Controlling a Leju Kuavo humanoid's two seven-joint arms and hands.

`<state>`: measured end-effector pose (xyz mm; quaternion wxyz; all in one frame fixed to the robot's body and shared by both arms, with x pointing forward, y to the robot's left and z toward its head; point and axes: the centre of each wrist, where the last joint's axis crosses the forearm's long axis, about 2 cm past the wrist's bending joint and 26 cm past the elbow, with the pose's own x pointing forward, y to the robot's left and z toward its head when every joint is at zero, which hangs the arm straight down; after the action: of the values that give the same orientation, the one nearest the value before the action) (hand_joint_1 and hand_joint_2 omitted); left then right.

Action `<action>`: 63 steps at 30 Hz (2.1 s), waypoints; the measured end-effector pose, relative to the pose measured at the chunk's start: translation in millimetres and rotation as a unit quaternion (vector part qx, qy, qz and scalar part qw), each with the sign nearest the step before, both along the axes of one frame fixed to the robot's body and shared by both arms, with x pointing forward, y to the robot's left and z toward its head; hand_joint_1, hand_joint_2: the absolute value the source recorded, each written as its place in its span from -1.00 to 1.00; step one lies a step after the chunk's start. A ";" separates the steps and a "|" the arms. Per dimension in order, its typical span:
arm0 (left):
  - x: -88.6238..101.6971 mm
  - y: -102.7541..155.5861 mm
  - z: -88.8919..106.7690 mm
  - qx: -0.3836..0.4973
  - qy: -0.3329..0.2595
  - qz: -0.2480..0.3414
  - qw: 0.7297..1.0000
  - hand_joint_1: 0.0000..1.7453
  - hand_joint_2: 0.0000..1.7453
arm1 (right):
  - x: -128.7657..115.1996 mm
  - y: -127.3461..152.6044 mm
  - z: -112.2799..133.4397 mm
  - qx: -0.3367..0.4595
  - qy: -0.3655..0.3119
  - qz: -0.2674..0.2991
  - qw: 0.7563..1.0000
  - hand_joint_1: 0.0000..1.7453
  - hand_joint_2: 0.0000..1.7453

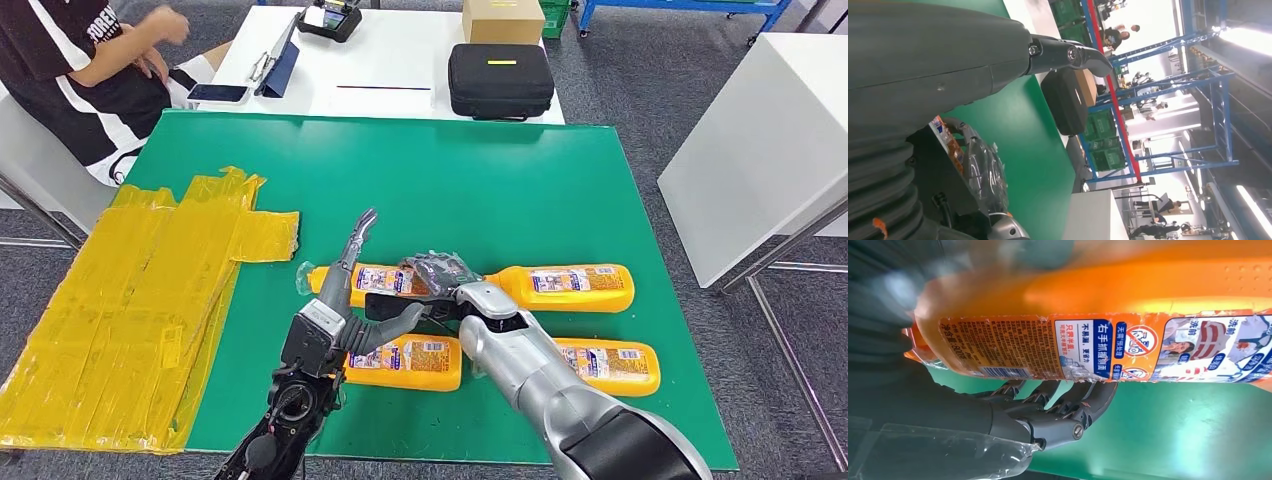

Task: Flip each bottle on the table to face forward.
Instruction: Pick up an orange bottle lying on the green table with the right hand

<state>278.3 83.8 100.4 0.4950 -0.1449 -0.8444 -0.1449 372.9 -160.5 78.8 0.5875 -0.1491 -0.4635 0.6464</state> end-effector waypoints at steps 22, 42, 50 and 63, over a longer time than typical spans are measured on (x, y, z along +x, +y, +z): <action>-12.1 13.9 -5.0 -0.002 0.005 0.022 1.000 -1.00 1.00 | -2.1 2.0 -1.7 -0.030 -0.010 -0.002 0.999 -0.66 1.00; -13.5 18.5 -5.9 0.005 0.014 0.020 1.000 -1.00 1.00 | -10.8 -3.8 -13.7 -0.079 0.021 -0.014 0.997 -1.00 1.00; -17.8 23.1 -8.8 -0.002 0.023 0.020 1.000 -1.00 1.00 | -11.6 -2.8 -14.2 -0.082 0.006 -0.014 0.997 0.69 1.00; -31.2 31.4 -21.3 -0.005 0.031 0.019 0.999 -1.00 1.00 | -21.8 -0.6 -23.2 -0.067 -0.048 -0.039 0.996 1.00 1.00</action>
<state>247.1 115.2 79.1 0.5226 -0.1363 -0.8321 -0.1265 351.1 -161.2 55.6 0.5781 -0.2374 -0.4404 0.6446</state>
